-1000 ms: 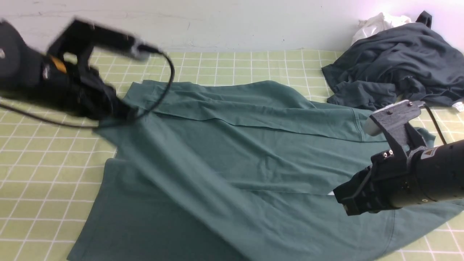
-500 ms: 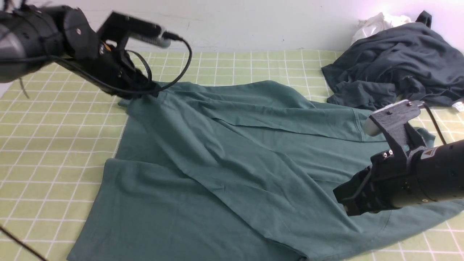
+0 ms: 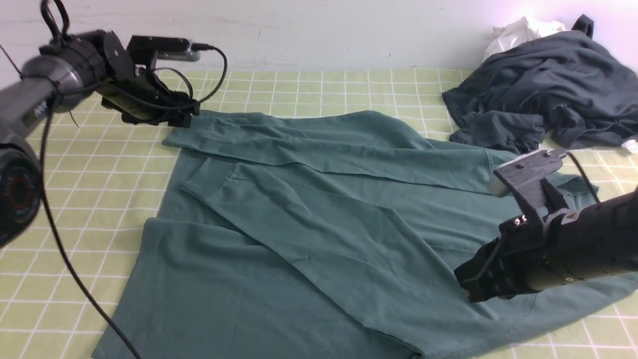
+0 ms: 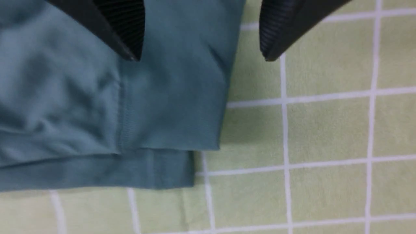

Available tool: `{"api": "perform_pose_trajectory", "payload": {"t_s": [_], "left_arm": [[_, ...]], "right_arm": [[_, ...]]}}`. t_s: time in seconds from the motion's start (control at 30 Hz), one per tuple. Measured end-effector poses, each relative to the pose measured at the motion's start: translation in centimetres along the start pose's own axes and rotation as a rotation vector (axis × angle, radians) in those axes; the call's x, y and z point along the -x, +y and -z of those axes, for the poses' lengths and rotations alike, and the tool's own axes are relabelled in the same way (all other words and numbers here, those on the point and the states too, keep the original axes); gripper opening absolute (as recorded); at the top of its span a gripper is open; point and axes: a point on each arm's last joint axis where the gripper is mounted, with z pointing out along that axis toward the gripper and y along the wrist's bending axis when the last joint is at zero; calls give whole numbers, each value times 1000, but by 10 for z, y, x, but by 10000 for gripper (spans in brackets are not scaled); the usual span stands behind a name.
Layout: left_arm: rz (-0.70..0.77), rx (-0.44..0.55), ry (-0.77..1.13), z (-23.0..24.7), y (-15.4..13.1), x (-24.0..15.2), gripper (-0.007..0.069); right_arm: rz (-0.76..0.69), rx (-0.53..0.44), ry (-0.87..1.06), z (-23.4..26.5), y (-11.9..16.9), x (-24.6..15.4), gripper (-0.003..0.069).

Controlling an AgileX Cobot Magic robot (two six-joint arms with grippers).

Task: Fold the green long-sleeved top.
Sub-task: Use the left arm to clamp the cuff farthest from it, then use the left arm to drag and drop the cuff onto the cuff closest to the left arm

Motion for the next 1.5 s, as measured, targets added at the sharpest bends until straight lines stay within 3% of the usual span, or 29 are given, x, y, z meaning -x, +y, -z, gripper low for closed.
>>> {"api": "perform_pose_trajectory", "payload": {"t_s": [0.17, 0.33, 0.37, 0.5, 0.7, 0.87, 1.17, 1.37, 1.5], "left_arm": [[83, 3, 17, -23, 7, -4, 418], [91, -8, 71, -19, 5, -4, 174], [76, -16, 97, -15, 3, -2, 83], [24, -40, 118, 19, -7, 19, 6], [-59, -76, 85, 117, -34, 55, 5], [-104, -108, 173, 171, -63, 33, 5], [-176, -57, 591, 157, -75, -90, 11], [-197, -24, 581, 146, -70, -103, 84], [-228, 10, 556, 153, -67, -99, 216]], "right_arm": [[-6, 1, 13, -5, -1, -1, -11], [-5, 1, 13, -5, -1, -1, -11], [-5, 1, 13, -5, -1, -1, -11], [-5, 6, 19, -5, -1, -1, -11], [4, 25, 22, 2, 3, -2, -11], [24, 43, 12, 15, 9, -2, -11], [53, 41, -58, 39, 17, 1, -11], [57, 40, -77, 44, 18, 1, -11], [57, 43, -76, 44, 19, 1, -11]]}}
